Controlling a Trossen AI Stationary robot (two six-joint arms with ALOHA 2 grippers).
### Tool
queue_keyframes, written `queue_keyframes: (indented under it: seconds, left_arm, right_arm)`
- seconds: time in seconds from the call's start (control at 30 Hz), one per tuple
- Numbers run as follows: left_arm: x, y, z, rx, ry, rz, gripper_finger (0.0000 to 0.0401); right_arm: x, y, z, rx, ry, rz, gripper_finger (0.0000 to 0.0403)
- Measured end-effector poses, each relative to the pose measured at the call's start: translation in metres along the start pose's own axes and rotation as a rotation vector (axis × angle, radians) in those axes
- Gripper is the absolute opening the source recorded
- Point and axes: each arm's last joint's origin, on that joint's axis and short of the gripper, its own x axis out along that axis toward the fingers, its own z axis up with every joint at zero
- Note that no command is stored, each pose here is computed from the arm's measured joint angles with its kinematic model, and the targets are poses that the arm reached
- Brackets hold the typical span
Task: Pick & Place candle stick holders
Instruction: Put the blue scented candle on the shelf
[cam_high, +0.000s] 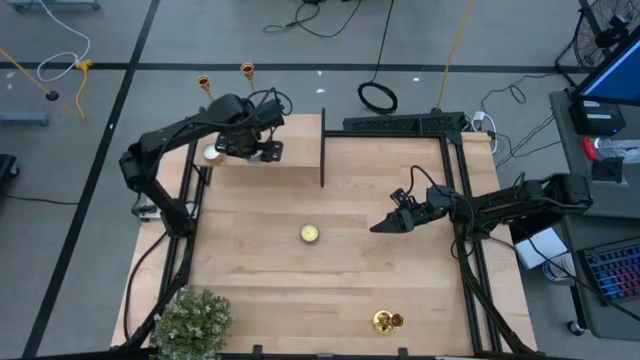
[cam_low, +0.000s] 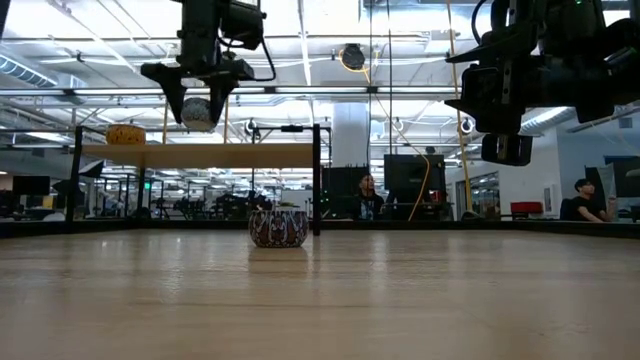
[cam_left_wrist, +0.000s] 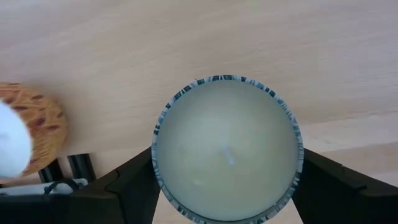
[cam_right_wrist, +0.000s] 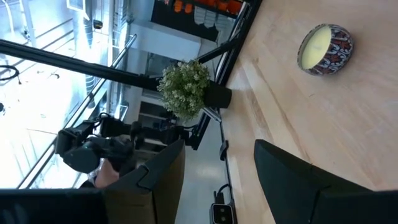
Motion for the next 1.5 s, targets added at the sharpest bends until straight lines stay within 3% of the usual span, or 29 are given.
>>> queue_keyframes:
  seconds: [0.13,0.33,0.53,0.7,0.87,1.03,1.2,1.37,1.5]
  left_arm:
    - [0.01,-0.01,0.002,0.021,0.01,0.013,0.0291]
    - [0.015,-0.014,0.004,0.021,0.002,0.027,0.0325]
    - [0.015,-0.011,0.007,0.011,-0.007,0.038,0.0289]
    - [0.015,-0.01,0.008,0.009,-0.011,0.042,0.0291]
    - [0.015,-0.008,0.008,0.009,-0.003,0.066,0.0319]
    - [0.015,-0.007,0.008,0.008,-0.014,0.08,0.0289]
    - [0.015,-0.005,0.01,-0.001,-0.02,0.087,0.0289]
    - [0.015,-0.005,0.01,-0.006,-0.02,0.087,0.0315]
    - [0.015,-0.006,0.009,-0.008,-0.018,0.084,0.0299]
  right_arm:
    - [0.0,0.0,0.0,0.0,0.0,0.0,0.0192]
    - [0.0,0.0,0.0,0.0,0.002,0.001,0.0192]
    - [0.0,0.0,0.0,-0.004,0.003,0.001,0.0192]
    - [0.0,0.0,0.0,-0.007,0.002,0.001,0.0192]
    - [0.0,0.0,0.0,-0.007,0.002,0.001,0.0192]
    - [0.0,0.0,0.0,-0.011,0.002,0.001,0.0192]
    - [0.0,0.0,-0.001,-0.016,0.008,0.003,0.0192]
    - [0.001,0.001,-0.004,-0.02,0.022,0.006,0.0192]
    - [0.001,0.001,-0.004,-0.02,0.024,0.007,0.0192]
